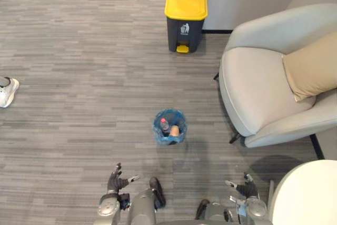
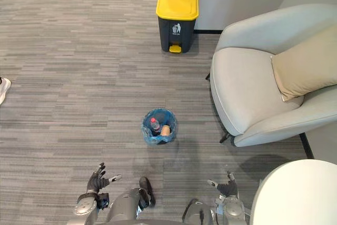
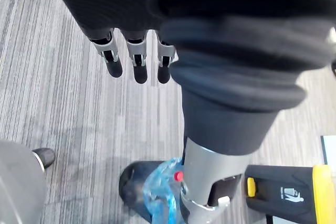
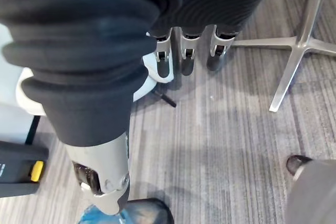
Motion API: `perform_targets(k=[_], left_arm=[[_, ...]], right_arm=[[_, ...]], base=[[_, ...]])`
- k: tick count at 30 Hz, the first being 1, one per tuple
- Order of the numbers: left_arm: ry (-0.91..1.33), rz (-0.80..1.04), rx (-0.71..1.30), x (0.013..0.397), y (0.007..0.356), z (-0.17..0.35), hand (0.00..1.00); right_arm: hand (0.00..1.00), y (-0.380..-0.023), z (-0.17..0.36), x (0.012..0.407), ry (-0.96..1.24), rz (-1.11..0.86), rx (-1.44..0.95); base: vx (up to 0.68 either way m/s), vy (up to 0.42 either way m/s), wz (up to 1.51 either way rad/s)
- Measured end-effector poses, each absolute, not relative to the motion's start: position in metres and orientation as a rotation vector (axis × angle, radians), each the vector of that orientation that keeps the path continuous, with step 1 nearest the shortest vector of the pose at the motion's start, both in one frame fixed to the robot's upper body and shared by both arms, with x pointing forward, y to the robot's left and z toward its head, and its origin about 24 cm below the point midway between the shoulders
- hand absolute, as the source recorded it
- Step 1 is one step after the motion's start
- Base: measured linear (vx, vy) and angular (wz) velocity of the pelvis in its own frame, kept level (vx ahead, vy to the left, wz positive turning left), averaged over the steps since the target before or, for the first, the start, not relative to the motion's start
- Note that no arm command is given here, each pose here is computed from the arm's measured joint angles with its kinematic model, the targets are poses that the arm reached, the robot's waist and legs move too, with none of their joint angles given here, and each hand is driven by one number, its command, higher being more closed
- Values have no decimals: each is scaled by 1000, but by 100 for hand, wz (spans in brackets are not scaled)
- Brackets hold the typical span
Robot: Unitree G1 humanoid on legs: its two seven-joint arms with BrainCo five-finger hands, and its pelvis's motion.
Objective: Gather rubbish on tea table into small bin, then transfer packed bag to large trash can.
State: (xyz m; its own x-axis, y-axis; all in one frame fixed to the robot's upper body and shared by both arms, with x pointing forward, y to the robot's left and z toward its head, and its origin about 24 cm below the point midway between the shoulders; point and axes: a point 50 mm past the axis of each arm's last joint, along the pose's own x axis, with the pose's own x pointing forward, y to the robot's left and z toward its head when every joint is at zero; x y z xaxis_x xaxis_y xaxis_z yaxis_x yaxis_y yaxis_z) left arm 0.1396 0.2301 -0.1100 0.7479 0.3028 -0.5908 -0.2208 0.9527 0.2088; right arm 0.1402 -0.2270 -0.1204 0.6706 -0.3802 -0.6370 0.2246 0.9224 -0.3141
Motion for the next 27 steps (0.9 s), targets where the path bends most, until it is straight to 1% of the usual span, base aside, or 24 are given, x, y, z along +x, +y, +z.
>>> perform_targets(k=[4, 6, 12, 16, 20, 22, 27], left_arm=[[660, 299, 163, 141, 239, -107, 0], [653, 294, 153, 145, 235, -106, 0], [638, 239, 112, 155, 211, -108, 0], [618, 216, 88, 156, 196, -106, 0], [526, 173, 60, 185, 178, -92, 0], [512, 164, 62, 190, 176, -90, 0], [460, 115, 103, 209, 170, -81, 0]], right_arm=[[0, -217, -116, 152, 724, -297, -226], [0, -217, -112, 156, 699, -284, -251], [0, -223, -113, 147, 720, -267, -317], [0, -211, -86, 174, 547, -189, -404], [0, -190, -61, 205, 379, -119, -494], [0, -185, -57, 211, 348, -98, -539], [0, -158, -30, 245, 167, -23, -682]], base=[[96, 66, 15], [122, -3, 42], [229, -147, 70], [250, -237, 2], [108, -115, 1], [18, 23, -13], [-48, 135, -29]])
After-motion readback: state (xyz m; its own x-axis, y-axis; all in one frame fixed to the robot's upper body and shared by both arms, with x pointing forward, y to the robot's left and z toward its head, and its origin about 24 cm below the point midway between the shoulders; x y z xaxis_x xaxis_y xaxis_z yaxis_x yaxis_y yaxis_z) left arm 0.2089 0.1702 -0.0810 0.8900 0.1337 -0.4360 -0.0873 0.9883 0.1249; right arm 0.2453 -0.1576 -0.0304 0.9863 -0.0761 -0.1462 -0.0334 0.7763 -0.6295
